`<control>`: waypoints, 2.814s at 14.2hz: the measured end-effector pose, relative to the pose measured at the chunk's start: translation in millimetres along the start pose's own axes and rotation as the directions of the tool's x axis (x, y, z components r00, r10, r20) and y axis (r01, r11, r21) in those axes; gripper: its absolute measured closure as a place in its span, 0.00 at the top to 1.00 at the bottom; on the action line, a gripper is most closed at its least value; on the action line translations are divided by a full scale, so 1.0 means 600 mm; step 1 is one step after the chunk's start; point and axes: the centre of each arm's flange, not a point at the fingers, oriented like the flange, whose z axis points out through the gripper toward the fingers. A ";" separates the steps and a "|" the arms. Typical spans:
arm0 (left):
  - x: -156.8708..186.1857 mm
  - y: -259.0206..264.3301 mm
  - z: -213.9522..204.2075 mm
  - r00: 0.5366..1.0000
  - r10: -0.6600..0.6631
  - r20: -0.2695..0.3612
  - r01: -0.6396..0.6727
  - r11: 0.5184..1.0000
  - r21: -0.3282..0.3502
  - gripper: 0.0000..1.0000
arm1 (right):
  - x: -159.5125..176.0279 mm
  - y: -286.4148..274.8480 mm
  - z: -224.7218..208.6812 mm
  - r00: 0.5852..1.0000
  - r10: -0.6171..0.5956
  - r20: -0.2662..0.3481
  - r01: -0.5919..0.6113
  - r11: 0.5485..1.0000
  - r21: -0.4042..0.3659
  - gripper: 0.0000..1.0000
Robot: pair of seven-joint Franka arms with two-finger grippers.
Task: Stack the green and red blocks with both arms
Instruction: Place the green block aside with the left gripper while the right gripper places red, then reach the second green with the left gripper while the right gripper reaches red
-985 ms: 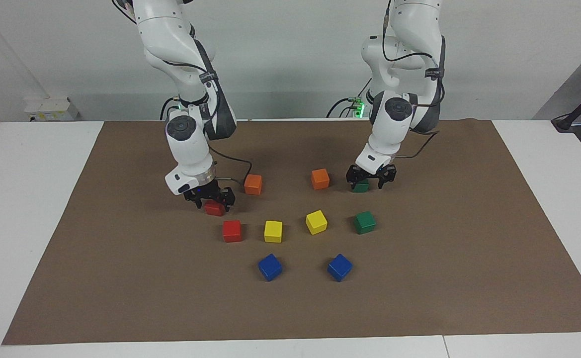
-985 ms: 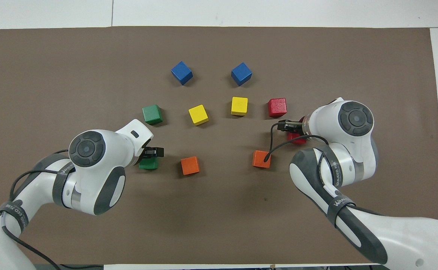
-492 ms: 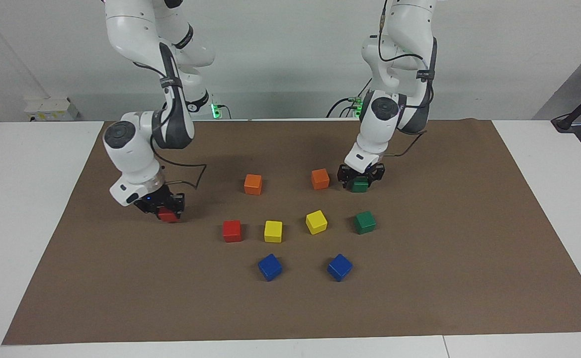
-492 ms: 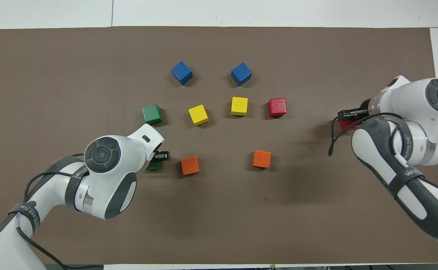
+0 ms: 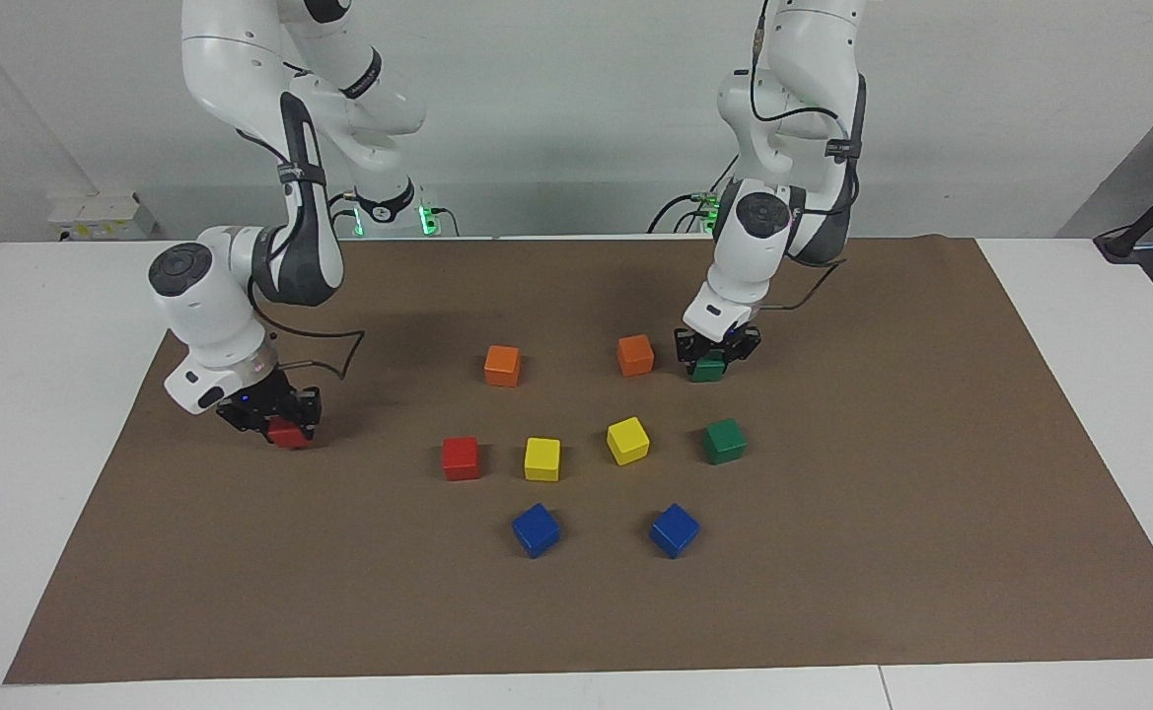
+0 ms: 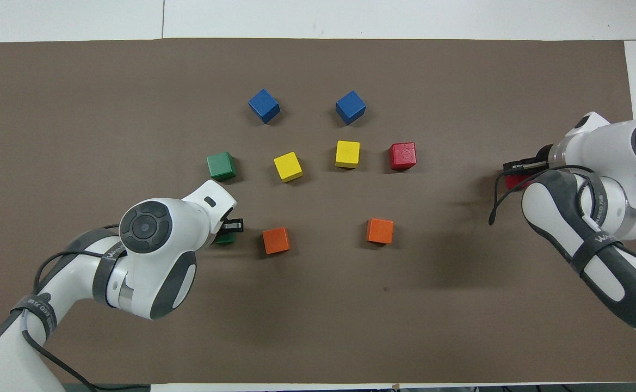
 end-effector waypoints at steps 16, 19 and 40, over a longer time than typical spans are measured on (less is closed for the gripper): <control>0.110 -0.520 -0.014 1.000 0.026 -0.005 -0.026 0.999 0.035 0.55 | 0.118 -0.217 -0.286 0.981 0.190 0.045 -0.189 0.982 -0.021 1.00; 0.111 -0.520 -0.014 0.999 0.032 -0.007 -0.032 0.999 0.036 0.55 | 0.130 -0.379 -0.231 0.951 0.310 0.008 -0.309 0.951 -0.022 1.00; 0.265 -0.207 -0.218 0.992 -0.123 -0.017 0.123 0.992 -0.003 1.00 | 0.105 -0.442 -0.014 0.991 0.129 -0.026 -0.129 0.991 -0.018 1.00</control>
